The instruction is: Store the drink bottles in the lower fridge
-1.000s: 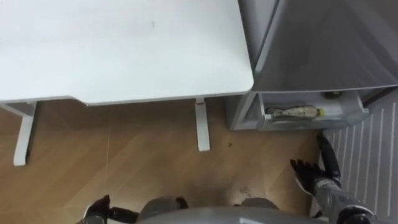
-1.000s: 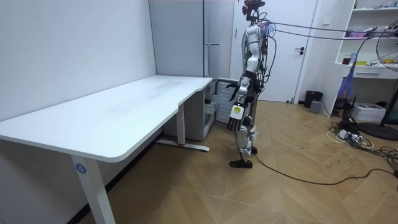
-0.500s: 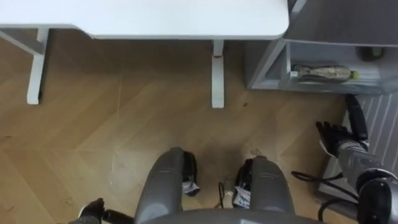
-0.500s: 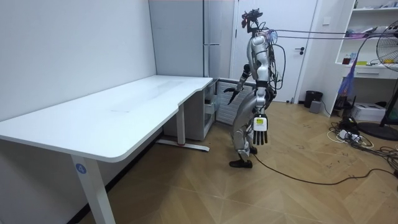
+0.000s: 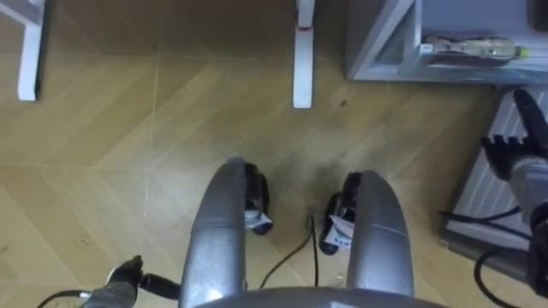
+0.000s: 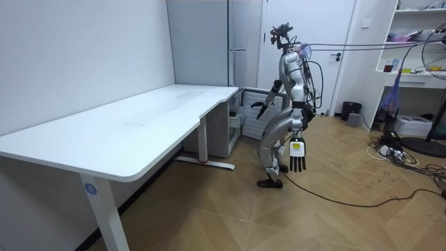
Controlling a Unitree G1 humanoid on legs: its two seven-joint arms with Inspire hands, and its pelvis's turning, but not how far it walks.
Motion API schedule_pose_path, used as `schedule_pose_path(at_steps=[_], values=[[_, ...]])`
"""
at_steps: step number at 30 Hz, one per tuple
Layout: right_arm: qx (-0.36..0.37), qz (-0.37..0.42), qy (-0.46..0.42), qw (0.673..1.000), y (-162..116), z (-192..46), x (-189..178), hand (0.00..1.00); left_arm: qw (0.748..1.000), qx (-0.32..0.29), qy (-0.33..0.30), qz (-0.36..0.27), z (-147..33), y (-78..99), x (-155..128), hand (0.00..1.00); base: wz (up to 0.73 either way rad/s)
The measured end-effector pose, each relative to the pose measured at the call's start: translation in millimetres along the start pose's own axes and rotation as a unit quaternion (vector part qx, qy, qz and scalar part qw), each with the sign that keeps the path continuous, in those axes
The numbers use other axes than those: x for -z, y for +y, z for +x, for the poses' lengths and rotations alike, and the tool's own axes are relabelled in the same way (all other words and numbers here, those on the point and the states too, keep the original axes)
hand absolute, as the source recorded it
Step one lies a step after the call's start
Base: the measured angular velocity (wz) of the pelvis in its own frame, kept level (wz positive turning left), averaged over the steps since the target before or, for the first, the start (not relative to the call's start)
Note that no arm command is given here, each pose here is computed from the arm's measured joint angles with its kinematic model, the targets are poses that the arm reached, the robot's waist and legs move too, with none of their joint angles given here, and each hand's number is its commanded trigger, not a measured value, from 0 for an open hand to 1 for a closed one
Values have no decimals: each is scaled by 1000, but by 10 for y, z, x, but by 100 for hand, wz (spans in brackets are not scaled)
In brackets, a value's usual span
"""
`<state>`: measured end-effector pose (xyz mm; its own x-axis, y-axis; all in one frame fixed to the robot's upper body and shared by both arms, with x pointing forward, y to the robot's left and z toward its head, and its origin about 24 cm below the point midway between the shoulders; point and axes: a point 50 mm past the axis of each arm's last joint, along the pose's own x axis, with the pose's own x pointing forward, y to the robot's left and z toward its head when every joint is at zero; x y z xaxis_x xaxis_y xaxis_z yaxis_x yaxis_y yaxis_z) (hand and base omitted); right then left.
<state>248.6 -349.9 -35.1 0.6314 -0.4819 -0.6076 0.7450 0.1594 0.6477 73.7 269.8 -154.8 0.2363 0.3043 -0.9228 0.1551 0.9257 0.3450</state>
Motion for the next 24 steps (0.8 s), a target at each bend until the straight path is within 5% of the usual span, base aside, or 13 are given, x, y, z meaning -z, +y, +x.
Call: schedule_pose_path(at_steps=[9, 24], values=[[-101, -62, -37, 992, 787, -50, -232, 0, 1000, -7, -26, -9, -18, 104, -69, 0, 8], [-71, -66, -60, 994, 887, -67, -230, 0, 999, 0, -12, -41, -48, 112, 133, 0, 2]])
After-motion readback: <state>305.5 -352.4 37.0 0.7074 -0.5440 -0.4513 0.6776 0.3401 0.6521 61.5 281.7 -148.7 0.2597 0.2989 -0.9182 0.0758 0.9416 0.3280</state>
